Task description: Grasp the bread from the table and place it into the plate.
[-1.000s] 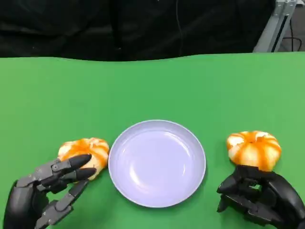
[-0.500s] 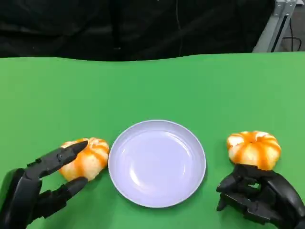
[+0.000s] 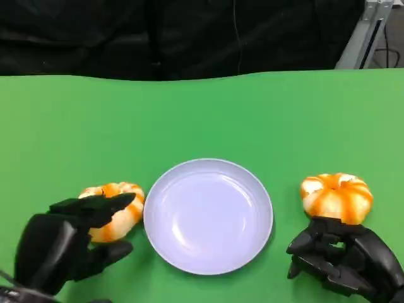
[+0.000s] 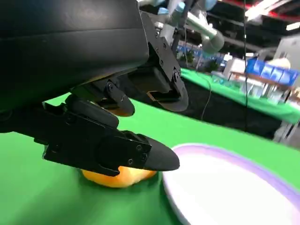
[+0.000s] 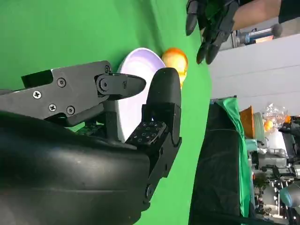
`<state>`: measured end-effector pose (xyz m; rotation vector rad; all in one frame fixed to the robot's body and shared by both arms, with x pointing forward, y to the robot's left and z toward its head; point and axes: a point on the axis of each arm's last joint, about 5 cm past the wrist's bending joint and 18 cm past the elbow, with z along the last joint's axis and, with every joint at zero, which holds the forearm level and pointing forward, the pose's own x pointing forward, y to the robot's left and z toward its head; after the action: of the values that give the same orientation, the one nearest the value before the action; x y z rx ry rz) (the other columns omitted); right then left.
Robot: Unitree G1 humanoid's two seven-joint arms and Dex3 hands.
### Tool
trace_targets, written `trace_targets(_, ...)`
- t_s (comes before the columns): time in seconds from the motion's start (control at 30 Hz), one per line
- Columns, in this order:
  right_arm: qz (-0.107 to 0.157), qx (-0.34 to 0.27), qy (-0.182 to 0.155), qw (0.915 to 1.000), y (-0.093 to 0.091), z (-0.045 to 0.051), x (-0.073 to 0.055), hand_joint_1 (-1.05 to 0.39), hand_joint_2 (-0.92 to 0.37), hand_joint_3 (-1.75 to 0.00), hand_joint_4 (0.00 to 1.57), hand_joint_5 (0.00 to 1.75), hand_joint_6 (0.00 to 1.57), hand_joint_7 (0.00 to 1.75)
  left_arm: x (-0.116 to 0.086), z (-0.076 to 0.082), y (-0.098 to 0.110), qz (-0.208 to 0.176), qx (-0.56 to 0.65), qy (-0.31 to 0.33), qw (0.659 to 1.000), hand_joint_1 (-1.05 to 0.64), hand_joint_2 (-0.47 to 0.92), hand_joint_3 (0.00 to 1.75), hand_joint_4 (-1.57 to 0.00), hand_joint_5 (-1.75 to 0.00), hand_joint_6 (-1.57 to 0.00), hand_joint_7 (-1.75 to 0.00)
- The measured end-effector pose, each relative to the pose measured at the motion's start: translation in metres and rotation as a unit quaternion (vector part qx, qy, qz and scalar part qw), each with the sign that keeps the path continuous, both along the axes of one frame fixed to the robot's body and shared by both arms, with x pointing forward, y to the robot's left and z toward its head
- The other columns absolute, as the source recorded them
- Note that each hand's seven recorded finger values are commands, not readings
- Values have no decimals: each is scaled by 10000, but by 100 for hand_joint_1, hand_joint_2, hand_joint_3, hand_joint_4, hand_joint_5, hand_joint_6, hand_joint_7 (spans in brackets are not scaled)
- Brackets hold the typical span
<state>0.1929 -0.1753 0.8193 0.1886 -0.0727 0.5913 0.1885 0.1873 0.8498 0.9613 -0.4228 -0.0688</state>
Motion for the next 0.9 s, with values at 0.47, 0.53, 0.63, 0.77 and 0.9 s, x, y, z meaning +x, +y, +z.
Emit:
trace_targets(0.47,-60,-84,-74,9999,-10,13,0,-9,-92,-32,66,140,77,97,123,-82,-37,130,798,431,9958,-90,92,36,-39,0,-49,0)
trace_targets(0.53,-56,-86,-79,9999,-12,14,0,-8,-92,-31,66,140,77,98,147,-100,-37,178,838,456,9953,-90,92,37,-39,0,-49,0)
trace_targets(0.63,-58,-90,-83,9999,-16,16,0,-11,-91,-30,66,140,77,99,176,-126,-26,233,920,537,9940,-89,92,38,-39,0,-48,0)
trace_targets(0.77,-63,-104,-84,9999,-24,18,0,-10,-91,-31,66,141,76,100,206,-156,-19,334,916,640,9932,-89,92,39,-39,0,-45,0)
trace_targets(0.9,-57,-98,-82,9999,-30,18,0,-9,-91,-31,66,142,76,101,241,-184,-11,401,962,718,9920,-88,92,39,-40,-1,-44,0)
